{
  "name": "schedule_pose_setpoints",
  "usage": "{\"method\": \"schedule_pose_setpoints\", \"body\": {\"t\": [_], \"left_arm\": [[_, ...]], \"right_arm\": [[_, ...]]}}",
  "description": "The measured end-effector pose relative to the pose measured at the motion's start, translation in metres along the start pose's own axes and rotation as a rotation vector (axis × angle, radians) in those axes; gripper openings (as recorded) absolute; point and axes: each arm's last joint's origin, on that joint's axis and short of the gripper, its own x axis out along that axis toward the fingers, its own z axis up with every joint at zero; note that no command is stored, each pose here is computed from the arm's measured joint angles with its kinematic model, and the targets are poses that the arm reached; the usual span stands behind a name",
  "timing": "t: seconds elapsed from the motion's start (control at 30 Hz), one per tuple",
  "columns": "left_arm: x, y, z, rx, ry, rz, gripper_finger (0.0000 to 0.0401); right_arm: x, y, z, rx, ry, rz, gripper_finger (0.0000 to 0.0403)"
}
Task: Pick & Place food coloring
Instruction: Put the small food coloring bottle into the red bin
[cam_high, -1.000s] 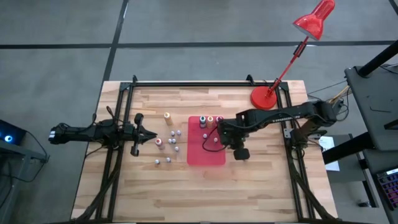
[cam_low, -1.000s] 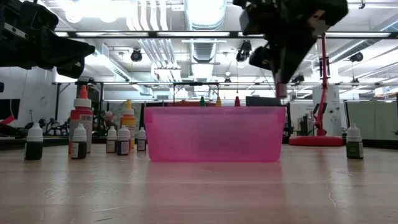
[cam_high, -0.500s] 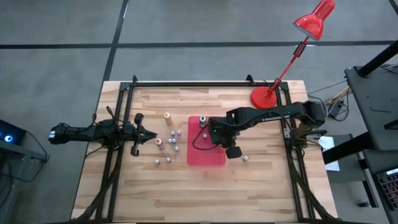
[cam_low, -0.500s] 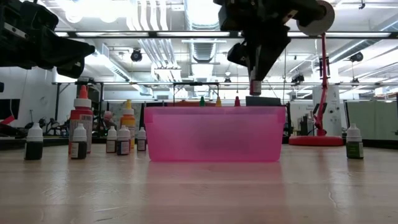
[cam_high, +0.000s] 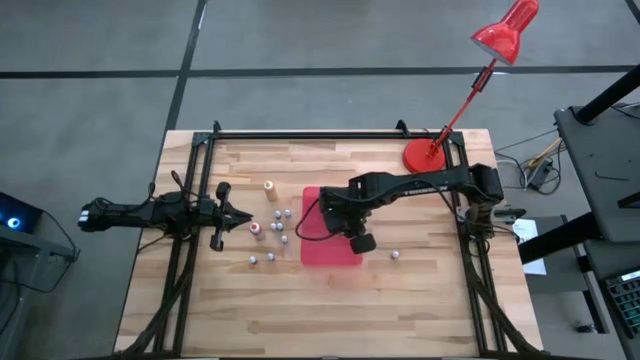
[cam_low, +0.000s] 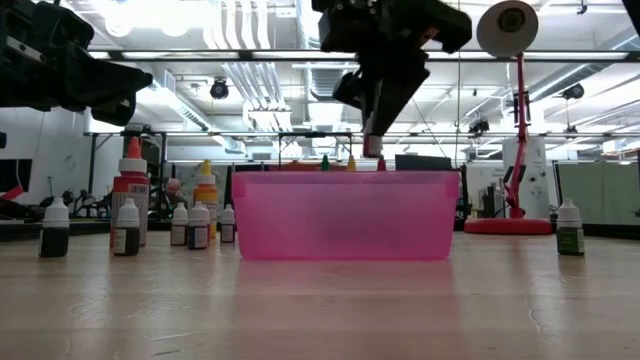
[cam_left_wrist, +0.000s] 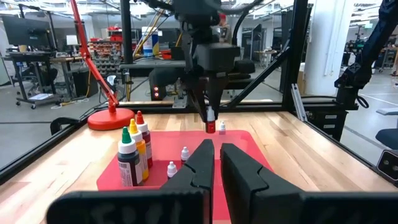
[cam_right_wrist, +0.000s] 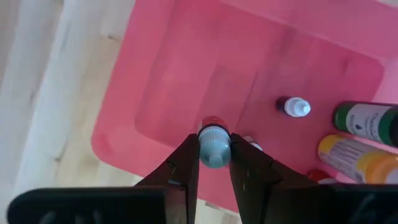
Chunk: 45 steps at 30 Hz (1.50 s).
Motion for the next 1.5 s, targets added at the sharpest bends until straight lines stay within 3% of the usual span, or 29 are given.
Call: {"method": "schedule_pose_setpoints", "body": {"t": [0.47,1.5], "left_arm": [[0.0,0.0,0.0,0.0,0.0,0.0,0.0003],[0.0,0.0,0.0,0.0,0.0,0.0,0.0003]], "right_arm": [[0.024,-0.023,0.018,0.127,0.033,0.0,0.0065],[0.065,-0.03,0.005,0.228,0.046,0.001,0.0065]]}}
